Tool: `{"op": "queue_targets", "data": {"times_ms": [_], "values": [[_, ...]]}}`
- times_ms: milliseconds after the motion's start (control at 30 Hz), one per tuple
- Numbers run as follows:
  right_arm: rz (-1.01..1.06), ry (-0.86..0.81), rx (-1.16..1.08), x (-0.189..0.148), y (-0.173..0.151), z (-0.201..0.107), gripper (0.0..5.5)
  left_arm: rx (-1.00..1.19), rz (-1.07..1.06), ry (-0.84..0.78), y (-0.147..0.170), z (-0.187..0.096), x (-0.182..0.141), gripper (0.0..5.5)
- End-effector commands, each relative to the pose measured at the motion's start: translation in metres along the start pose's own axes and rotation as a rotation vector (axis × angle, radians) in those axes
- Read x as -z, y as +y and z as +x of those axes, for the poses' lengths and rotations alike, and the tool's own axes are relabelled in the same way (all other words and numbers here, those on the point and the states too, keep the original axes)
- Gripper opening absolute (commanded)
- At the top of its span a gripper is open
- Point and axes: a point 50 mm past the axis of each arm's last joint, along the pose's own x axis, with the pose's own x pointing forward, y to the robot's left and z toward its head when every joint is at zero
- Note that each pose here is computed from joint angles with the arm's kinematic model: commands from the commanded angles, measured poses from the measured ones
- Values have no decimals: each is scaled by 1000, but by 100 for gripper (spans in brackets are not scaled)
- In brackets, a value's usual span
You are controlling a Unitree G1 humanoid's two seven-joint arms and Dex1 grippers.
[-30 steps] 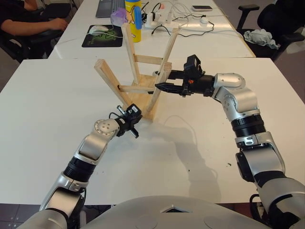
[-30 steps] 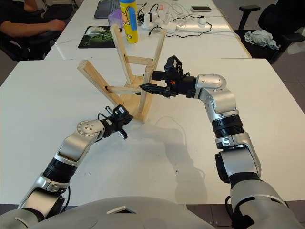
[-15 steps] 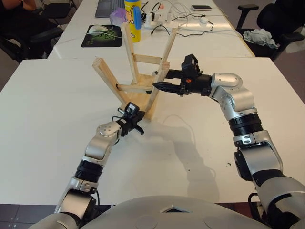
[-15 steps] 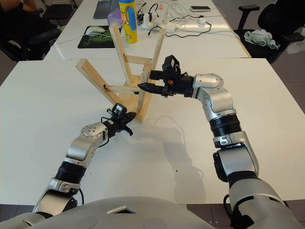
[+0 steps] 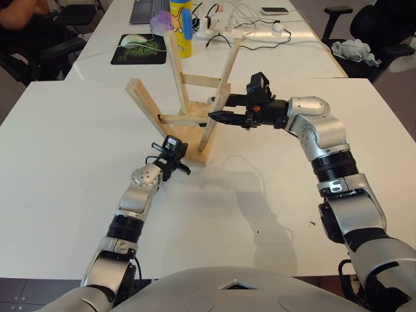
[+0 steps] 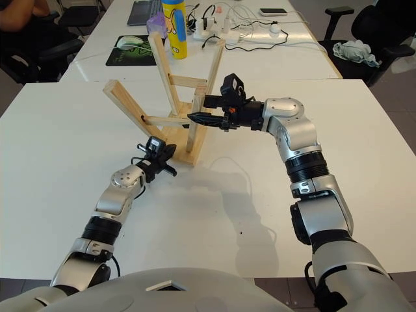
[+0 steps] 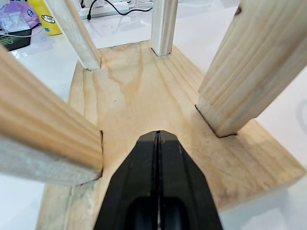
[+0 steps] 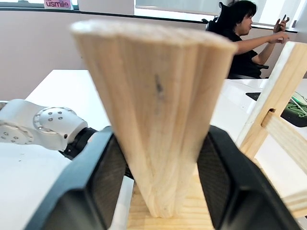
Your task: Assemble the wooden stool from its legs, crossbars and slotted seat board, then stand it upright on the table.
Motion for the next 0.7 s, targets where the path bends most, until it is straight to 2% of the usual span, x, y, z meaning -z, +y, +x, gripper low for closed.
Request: {"op": "queue_targets", "data": {"times_ms": [33,233,333,467,533,600,700], "values": [[212,234,10,70,16,1,244,29,-31,209,-12,-5,41,0],[218,169,83,64,13,-10,336,25,-32,247,-11,-7,48,0],[219,161,115,62,17,-31,368,27,-35,250,-11,-8,49,0],[274,164,109,51,35,-74,368,21,-40,251,-11,-11,51,0],[313,102,81,30,44,-95,368,12,-43,255,-9,-13,53,0],[320,26,82,5,46,-108,336,6,-47,259,-8,-15,55,0],[288,-183,65,-44,45,-108,287,0,-51,261,-7,-17,57,0]]}}
